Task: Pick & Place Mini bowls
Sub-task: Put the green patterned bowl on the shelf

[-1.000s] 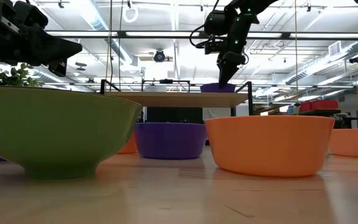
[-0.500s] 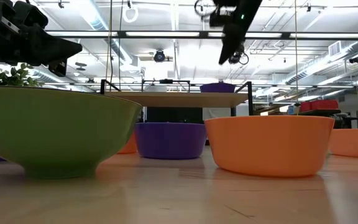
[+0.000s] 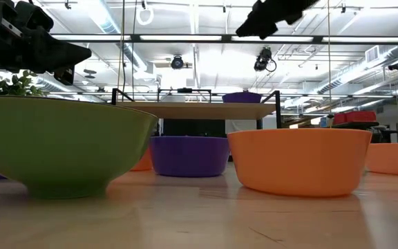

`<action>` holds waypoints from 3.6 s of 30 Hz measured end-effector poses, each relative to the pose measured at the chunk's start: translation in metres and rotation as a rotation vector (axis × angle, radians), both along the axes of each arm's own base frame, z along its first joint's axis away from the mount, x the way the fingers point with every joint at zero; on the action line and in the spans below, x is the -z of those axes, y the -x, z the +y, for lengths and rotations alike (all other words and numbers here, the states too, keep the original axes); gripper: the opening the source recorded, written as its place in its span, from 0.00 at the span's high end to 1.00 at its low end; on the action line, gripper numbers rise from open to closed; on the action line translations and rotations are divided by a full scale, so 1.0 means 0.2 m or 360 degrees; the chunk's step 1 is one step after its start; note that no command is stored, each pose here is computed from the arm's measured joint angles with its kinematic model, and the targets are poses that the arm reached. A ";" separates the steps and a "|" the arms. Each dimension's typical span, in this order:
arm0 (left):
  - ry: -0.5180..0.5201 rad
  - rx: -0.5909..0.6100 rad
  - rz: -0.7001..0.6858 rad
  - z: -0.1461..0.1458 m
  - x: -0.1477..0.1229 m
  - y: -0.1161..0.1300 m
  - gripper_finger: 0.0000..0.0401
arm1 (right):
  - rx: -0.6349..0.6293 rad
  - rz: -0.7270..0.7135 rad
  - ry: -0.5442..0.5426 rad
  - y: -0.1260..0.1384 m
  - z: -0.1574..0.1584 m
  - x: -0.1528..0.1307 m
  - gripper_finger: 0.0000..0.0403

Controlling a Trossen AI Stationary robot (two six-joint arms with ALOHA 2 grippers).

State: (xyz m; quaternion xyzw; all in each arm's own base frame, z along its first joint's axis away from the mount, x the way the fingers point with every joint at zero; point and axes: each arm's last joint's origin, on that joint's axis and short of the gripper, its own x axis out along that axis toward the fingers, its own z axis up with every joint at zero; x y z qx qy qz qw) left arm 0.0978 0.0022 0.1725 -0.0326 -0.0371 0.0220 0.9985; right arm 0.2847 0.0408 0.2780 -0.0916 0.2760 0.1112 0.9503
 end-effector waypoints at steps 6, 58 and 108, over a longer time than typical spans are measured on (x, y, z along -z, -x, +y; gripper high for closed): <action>-0.0408 -0.0096 0.0029 0.01 0.00 0.00 0.96 | -0.0183 -0.0304 0.0028 0.06 0.12 0.32 0.64; -0.0040 0.0162 0.1175 -0.68 -0.53 -1.07 0.83 | -0.0185 -0.0471 0.0156 0.16 0.05 0.55 0.70; 0.0202 -0.0089 0.2018 -1.28 -0.17 -1.13 0.97 | -0.0163 -0.0456 0.0141 0.16 0.04 0.56 0.70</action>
